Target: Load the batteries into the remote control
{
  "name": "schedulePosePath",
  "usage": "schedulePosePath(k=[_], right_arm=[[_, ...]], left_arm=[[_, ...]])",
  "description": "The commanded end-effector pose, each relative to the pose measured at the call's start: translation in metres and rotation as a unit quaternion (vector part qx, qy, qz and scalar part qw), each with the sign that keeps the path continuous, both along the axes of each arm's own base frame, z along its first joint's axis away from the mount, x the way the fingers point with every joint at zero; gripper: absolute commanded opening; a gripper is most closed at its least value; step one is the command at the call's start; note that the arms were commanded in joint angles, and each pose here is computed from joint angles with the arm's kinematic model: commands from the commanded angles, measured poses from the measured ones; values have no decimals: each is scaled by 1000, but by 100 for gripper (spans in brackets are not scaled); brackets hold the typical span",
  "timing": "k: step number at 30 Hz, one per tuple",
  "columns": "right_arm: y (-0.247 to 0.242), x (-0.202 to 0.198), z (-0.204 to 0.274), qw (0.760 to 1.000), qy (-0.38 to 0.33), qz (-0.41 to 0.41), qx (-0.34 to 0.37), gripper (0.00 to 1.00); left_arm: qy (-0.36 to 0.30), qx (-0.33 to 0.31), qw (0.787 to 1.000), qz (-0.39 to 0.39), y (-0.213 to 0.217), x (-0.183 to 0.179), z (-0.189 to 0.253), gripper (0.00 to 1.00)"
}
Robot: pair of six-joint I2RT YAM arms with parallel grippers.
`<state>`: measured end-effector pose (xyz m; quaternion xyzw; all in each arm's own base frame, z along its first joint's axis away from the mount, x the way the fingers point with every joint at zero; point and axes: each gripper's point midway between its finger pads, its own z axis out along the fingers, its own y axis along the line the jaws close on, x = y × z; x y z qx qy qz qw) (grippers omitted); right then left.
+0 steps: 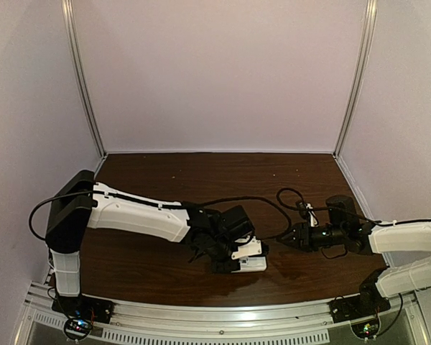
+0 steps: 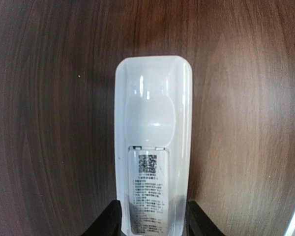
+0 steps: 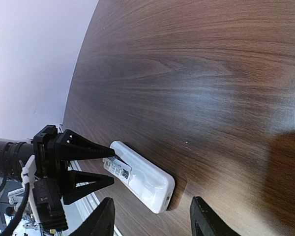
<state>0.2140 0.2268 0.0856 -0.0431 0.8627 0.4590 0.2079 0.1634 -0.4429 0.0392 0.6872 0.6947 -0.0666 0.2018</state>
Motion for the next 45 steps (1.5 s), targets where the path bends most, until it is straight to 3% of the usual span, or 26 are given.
schedulePosePath(k=[1,10,19,35,45], right_arm=[[-2,-1,2,1000,-8,3,3,52],[-3,-11,-8,1000,8,20,-6,44],[4,-26,-24,999,33,39,4,37],[28,-39,-33,996,48,73,17,36],[34,-40,-38,995,53,79,18,35]], left_arm=[[-20,-76,997,14,-13,11,56,47],[0,-169,983,67,1,15,95,46],[87,-218,964,126,16,0,74,24],[118,-207,963,126,13,-7,43,15],[119,-188,966,130,20,-1,32,14]])
